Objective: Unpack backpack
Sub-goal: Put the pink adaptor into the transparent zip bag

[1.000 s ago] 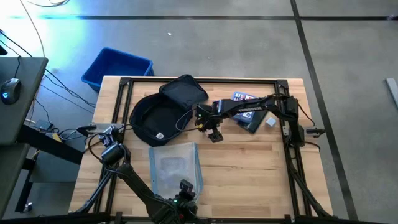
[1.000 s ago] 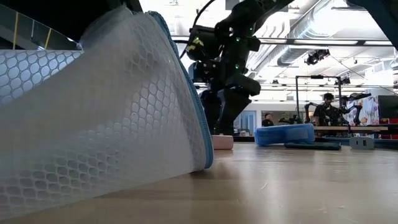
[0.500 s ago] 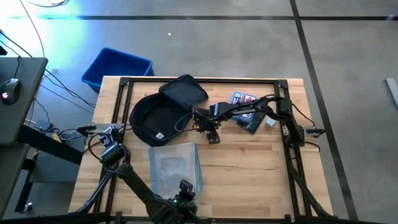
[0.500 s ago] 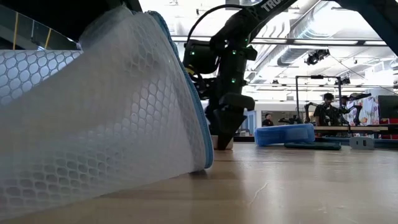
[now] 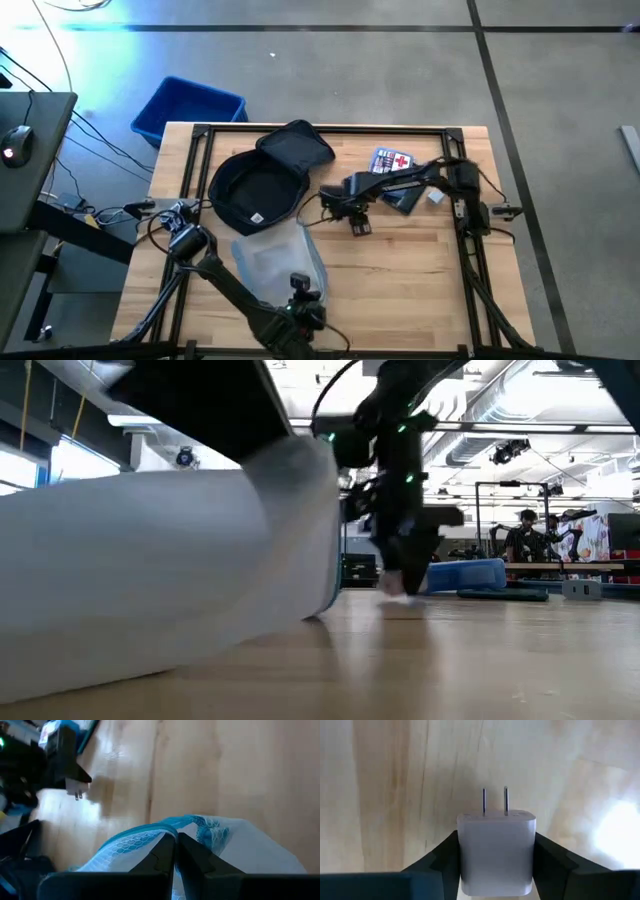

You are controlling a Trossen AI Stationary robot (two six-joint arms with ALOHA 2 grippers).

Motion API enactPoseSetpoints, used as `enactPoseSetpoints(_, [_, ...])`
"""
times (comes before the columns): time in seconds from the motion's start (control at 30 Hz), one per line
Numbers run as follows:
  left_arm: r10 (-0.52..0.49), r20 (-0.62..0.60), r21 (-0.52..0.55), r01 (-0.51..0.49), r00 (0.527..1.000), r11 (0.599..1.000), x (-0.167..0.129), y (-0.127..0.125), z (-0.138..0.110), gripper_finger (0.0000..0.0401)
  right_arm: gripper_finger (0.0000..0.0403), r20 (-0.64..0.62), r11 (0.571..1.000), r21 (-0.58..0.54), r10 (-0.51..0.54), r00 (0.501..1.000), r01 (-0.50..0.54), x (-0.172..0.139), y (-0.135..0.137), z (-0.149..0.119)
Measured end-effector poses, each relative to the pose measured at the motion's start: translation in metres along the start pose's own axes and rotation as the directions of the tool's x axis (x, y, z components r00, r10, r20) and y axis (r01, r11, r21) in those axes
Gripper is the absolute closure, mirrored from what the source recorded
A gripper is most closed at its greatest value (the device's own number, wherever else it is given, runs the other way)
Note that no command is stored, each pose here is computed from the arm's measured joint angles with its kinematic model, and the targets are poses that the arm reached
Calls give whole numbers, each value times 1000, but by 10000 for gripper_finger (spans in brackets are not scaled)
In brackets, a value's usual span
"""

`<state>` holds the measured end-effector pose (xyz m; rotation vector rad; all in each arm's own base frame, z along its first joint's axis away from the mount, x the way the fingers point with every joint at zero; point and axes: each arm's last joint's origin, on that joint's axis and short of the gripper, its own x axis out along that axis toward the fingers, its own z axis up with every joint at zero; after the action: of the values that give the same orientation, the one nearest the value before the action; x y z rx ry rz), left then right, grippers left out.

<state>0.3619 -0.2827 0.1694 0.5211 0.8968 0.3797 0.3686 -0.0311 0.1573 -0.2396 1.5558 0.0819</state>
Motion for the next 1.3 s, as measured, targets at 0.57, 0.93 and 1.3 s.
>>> enactPoseSetpoints(0.57, [-130, 186, 122, 108, 974, 987, 118, 95, 74, 401, 239, 583, 879, 477, -316, 749, 0, -32, 130, -154])
enactPoseSetpoints(0.93, [-198, 205, 178, 163, 958, 970, 79, 60, 71, 401, 239, 721, 943, 312, -155, 675, -117, -32, 183, -164])
enactPoseSetpoints(1.3, [-134, 187, 83, 120, 973, 989, 42, 28, 55, 401, 239, 711, 998, 68, -56, 701, 12, -10, 220, -109])
